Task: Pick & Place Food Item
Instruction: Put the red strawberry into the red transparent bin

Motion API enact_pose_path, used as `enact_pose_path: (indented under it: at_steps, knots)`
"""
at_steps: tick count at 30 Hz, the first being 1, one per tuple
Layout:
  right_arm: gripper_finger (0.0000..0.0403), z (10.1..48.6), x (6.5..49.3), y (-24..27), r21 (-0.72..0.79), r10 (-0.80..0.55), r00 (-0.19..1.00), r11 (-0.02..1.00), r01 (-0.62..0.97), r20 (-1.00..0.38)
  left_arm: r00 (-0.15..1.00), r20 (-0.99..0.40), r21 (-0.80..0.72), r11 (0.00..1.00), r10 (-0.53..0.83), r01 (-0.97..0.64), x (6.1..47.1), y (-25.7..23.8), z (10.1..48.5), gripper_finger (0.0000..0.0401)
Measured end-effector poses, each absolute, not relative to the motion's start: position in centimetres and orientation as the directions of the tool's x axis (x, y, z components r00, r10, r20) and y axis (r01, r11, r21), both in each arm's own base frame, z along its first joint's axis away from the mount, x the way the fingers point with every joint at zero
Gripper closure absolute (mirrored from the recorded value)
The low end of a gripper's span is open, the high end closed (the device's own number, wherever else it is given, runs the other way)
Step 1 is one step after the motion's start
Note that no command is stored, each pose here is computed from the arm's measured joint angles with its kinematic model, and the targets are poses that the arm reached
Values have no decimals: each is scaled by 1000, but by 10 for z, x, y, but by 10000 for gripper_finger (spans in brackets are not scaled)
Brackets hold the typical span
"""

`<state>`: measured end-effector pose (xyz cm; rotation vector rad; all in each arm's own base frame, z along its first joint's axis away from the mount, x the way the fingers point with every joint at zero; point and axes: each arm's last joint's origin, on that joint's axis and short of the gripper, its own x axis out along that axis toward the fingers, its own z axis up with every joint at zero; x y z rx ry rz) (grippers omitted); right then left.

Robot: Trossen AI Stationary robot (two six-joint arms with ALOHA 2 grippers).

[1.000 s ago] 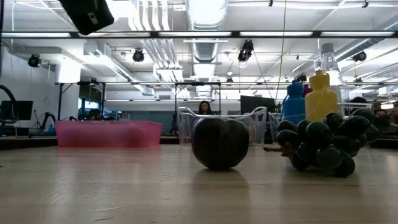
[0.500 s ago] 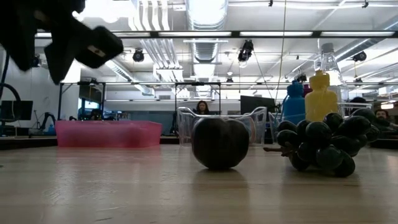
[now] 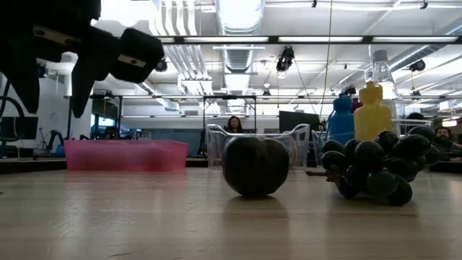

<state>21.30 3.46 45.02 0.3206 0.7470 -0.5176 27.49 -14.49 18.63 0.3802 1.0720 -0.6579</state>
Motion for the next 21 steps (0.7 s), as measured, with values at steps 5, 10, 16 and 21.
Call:
enact_pose_path:
  at_steps: [5, 10, 16, 21]
  knots:
    - [179, 444, 207, 33, 89, -325, 609, 831, 550, -724, 340, -871, -9, 704, -354, 710, 275, -156, 188, 275]
    - [179, 443, 203, 32, 116, -319, 634, 830, 546, -705, 334, -859, -9, 664, -387, 747, 268, -171, 188, 276]
    - [179, 445, 200, 32, 128, -318, 647, 829, 544, -693, 338, -853, -5, 654, -398, 757, 264, -174, 182, 276]
    - [179, 447, 203, 33, 150, -310, 677, 835, 530, -668, 371, -829, 2, 661, -419, 750, 261, -172, 170, 276]
